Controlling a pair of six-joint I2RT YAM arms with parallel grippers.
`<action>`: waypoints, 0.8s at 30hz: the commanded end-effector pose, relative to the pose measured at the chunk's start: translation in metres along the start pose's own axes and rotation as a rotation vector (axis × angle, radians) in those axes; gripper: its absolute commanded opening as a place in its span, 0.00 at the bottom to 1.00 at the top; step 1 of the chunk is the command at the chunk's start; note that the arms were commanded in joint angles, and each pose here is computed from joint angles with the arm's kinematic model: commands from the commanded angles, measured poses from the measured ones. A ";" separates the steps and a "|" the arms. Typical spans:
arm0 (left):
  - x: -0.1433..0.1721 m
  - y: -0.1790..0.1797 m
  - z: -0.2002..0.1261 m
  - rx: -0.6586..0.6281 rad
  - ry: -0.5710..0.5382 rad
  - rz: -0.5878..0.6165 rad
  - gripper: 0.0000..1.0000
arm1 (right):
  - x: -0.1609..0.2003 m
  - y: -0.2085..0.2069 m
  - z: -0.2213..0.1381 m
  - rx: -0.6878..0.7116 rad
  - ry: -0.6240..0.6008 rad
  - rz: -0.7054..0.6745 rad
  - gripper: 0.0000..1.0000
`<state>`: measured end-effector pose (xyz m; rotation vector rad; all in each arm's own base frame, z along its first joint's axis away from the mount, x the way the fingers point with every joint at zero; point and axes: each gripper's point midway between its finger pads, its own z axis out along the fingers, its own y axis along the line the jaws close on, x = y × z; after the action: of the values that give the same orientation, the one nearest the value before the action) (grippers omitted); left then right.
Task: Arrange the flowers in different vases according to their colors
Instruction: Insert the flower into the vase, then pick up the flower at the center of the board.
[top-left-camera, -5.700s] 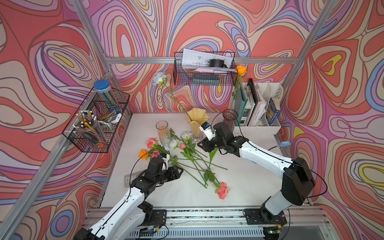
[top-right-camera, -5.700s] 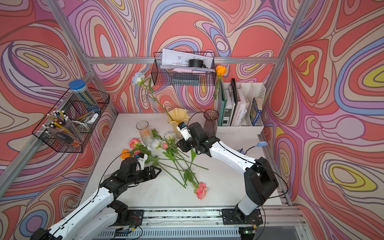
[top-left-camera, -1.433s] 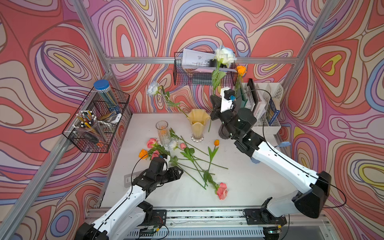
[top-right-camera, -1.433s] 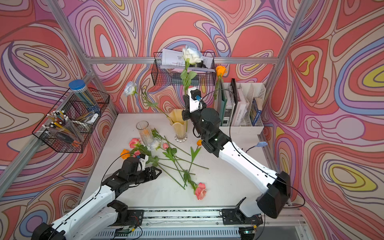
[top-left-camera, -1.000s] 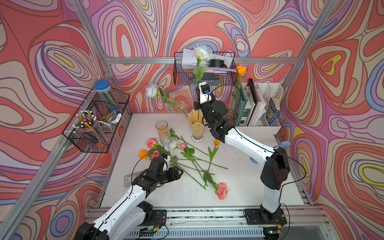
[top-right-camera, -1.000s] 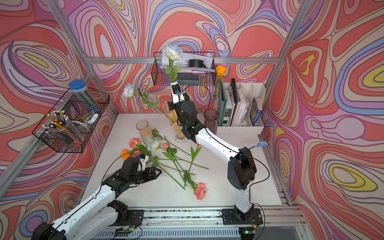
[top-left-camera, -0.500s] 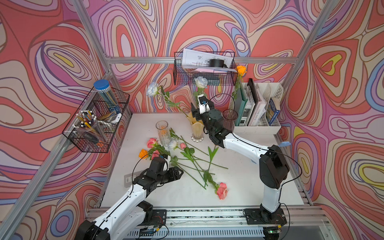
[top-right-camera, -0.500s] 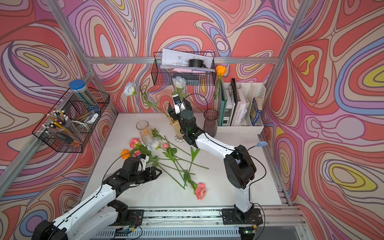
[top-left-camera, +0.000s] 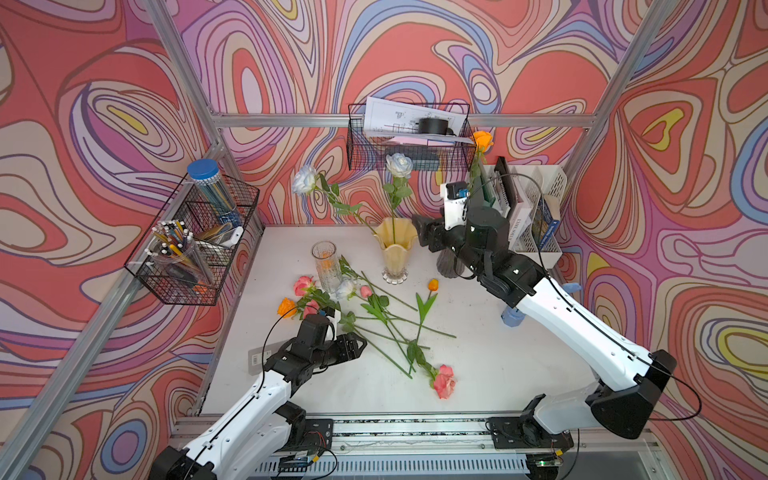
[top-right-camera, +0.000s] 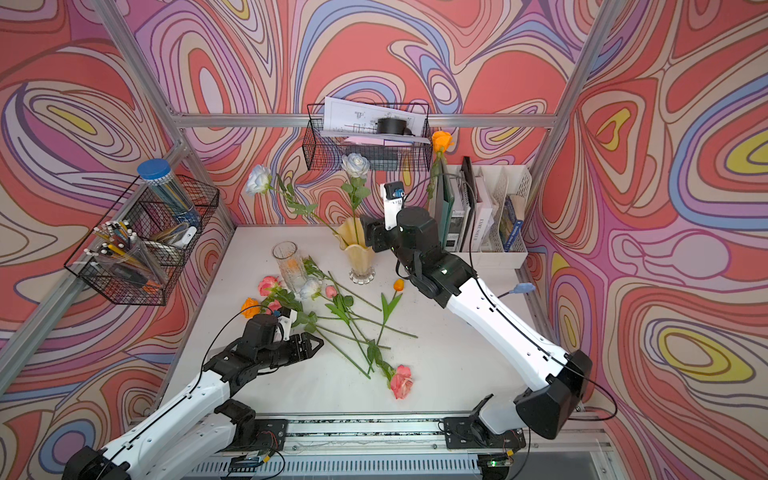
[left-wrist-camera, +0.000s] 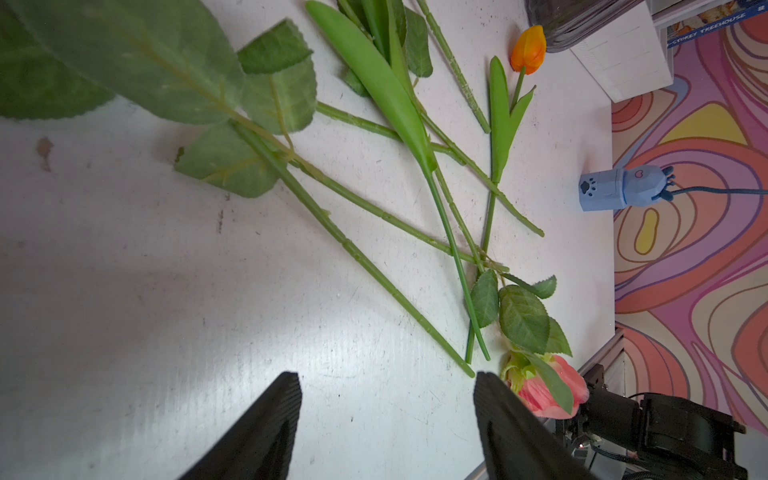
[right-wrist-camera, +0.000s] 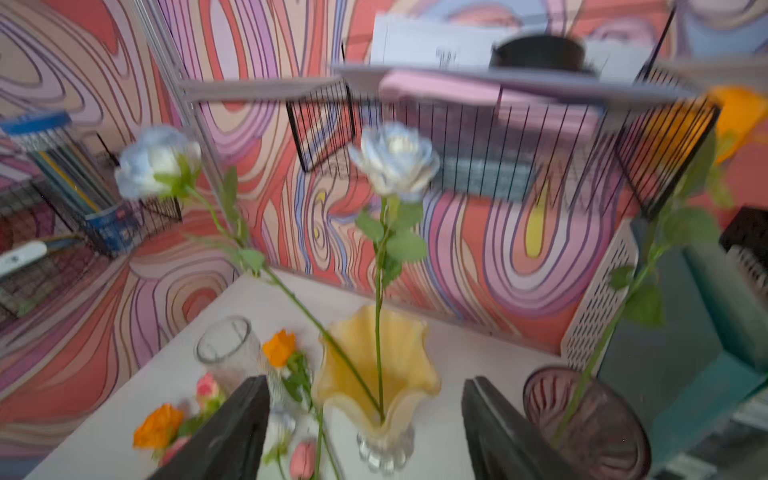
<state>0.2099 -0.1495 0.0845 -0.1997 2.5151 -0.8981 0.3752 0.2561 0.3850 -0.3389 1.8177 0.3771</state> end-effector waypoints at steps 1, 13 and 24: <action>-0.002 0.000 -0.001 -0.003 -0.006 0.001 0.72 | 0.138 -0.010 -0.003 0.023 0.438 0.009 0.72; 0.001 0.010 -0.004 -0.036 -0.027 -0.019 0.71 | 0.220 0.012 0.015 -0.177 0.687 -0.215 0.34; -0.018 0.006 -0.029 -0.093 -0.119 0.006 0.71 | 0.239 0.040 0.036 -0.264 0.688 -0.217 0.33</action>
<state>0.2084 -0.1312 0.0933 -0.2557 2.4686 -0.7980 0.3259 0.2807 0.1394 -0.9027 2.4223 0.3186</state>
